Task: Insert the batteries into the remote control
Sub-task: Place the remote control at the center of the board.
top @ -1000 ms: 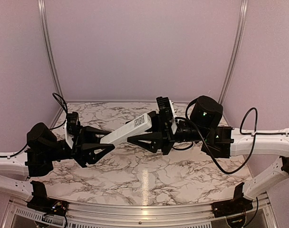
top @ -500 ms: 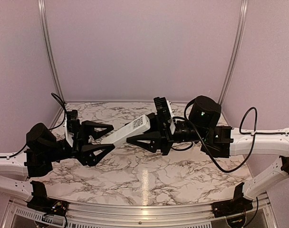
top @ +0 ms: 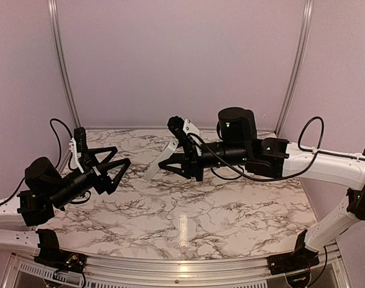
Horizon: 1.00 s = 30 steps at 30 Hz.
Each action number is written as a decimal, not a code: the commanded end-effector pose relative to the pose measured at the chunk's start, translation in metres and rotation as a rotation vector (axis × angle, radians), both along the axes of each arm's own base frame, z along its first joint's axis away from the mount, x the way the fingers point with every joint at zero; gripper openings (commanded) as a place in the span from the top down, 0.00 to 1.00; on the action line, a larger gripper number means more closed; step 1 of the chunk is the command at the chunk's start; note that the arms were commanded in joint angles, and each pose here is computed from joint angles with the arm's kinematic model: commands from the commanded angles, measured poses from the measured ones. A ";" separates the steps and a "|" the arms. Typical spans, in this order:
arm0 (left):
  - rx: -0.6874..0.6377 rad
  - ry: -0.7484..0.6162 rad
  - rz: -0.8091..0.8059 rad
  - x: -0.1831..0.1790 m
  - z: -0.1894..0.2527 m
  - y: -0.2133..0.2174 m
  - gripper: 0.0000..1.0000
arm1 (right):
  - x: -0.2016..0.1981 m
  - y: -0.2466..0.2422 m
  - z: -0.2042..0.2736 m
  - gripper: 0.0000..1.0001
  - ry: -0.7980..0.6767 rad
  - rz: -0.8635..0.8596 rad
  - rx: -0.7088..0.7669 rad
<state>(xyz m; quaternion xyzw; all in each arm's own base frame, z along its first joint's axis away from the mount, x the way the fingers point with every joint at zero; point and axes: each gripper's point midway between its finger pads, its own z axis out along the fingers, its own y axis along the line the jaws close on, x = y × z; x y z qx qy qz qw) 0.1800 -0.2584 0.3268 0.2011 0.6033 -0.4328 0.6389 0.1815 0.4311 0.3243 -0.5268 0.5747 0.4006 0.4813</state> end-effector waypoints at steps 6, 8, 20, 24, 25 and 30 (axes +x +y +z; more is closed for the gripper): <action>0.041 0.267 0.408 0.060 -0.037 0.066 0.01 | 0.051 -0.014 -0.149 0.96 0.178 -0.213 -0.563; 0.037 0.274 0.444 0.062 -0.040 0.075 0.01 | 0.055 -0.017 -0.173 0.96 0.199 -0.238 -0.646; 0.053 0.296 0.484 0.065 -0.050 0.086 0.01 | 0.054 -0.017 -0.250 0.99 0.321 -0.198 -0.920; 0.057 0.301 0.510 0.066 -0.055 0.092 0.01 | 0.052 -0.018 -0.262 1.00 0.343 -0.192 -0.961; 0.060 0.305 0.522 0.066 -0.056 0.094 0.01 | 0.051 -0.018 -0.265 1.00 0.349 -0.189 -0.975; 0.080 0.333 0.590 0.071 -0.063 0.106 0.01 | 0.044 -0.014 -0.271 1.00 0.358 -0.168 -1.025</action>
